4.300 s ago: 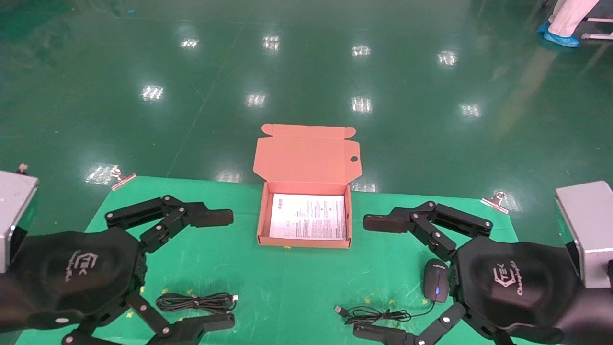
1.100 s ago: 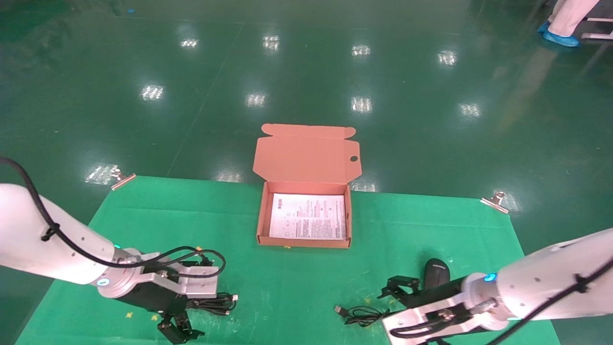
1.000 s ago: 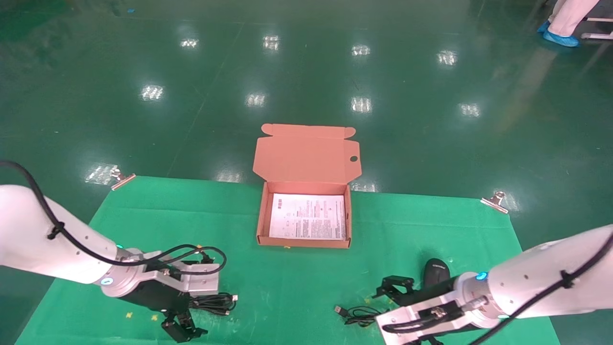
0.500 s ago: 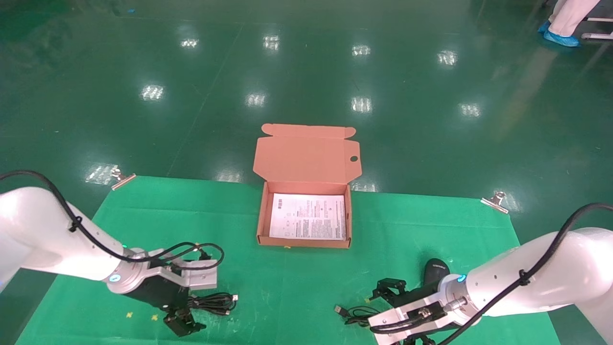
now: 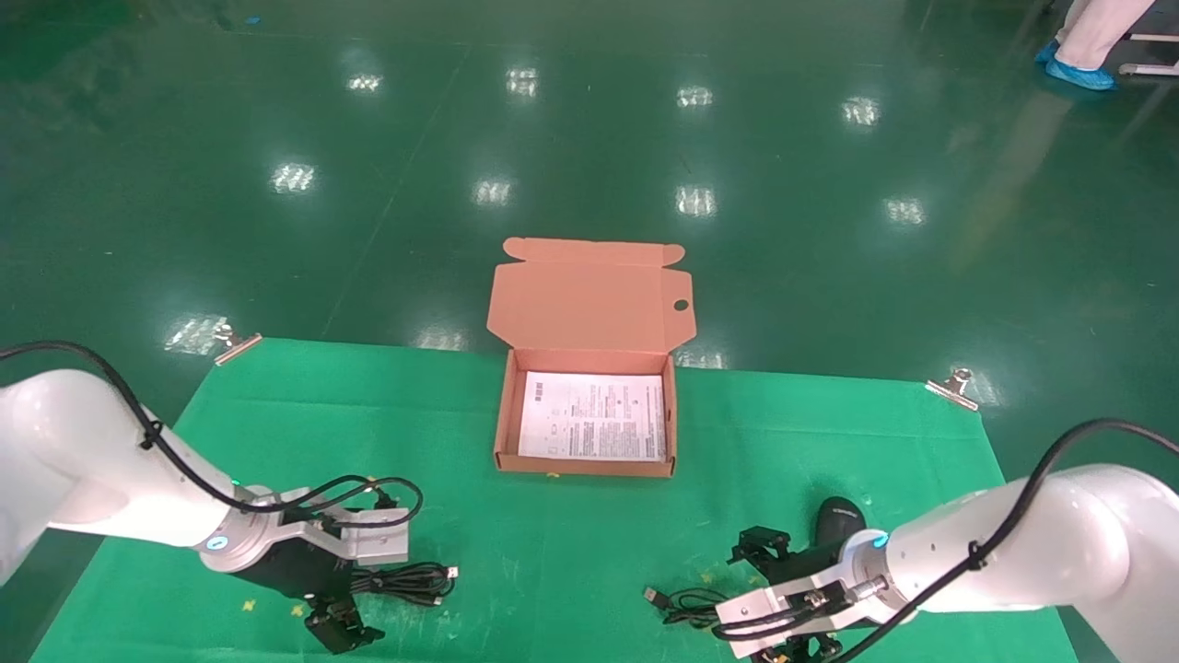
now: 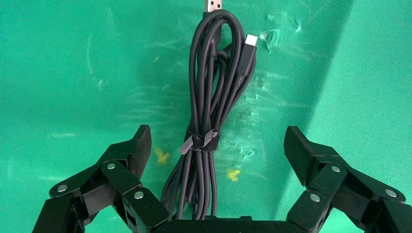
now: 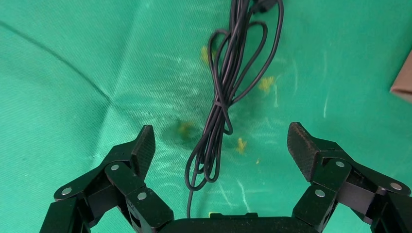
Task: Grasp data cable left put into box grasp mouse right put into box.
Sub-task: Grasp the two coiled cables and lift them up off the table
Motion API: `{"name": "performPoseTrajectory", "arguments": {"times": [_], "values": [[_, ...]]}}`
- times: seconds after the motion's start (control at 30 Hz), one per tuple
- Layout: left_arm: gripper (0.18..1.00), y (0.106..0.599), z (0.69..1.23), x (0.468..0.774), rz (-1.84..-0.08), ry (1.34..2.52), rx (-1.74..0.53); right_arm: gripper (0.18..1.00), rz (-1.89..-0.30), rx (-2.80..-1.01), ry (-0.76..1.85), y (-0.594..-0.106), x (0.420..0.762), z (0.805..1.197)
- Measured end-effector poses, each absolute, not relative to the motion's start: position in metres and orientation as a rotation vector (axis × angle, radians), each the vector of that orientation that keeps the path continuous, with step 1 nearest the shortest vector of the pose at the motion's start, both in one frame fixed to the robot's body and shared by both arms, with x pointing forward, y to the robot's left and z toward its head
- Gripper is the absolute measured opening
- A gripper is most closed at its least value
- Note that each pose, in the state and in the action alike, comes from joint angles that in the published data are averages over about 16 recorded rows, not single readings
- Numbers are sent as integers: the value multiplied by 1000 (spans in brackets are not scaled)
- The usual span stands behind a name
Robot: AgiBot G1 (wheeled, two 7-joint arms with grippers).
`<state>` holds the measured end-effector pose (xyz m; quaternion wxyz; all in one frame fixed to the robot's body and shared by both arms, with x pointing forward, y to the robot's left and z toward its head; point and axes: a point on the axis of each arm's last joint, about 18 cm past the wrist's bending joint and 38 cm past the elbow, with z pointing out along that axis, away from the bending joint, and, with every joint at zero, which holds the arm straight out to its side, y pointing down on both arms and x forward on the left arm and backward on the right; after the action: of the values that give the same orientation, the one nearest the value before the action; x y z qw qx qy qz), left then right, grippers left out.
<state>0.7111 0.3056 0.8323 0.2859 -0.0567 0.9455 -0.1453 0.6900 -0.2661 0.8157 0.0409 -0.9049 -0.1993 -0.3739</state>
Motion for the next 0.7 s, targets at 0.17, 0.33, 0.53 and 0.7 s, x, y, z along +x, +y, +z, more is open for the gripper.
{"name": "performPoseTrajectory", "arguments": {"times": [0.17,0.33,0.53,0.7], "values": [[995,308,831,711,-394,2530,-162,996,-1165,-2770,-592,-267,692,812],[973,309,831,710,-397,2530,-167,980,-1172,-2771,-585,-268,693,811],[919,308,832,710,-397,2530,-164,928,-1168,-2771,-590,-267,692,812],[845,308,832,710,-396,2530,-161,853,-1164,-2770,-594,-267,692,812]]}}
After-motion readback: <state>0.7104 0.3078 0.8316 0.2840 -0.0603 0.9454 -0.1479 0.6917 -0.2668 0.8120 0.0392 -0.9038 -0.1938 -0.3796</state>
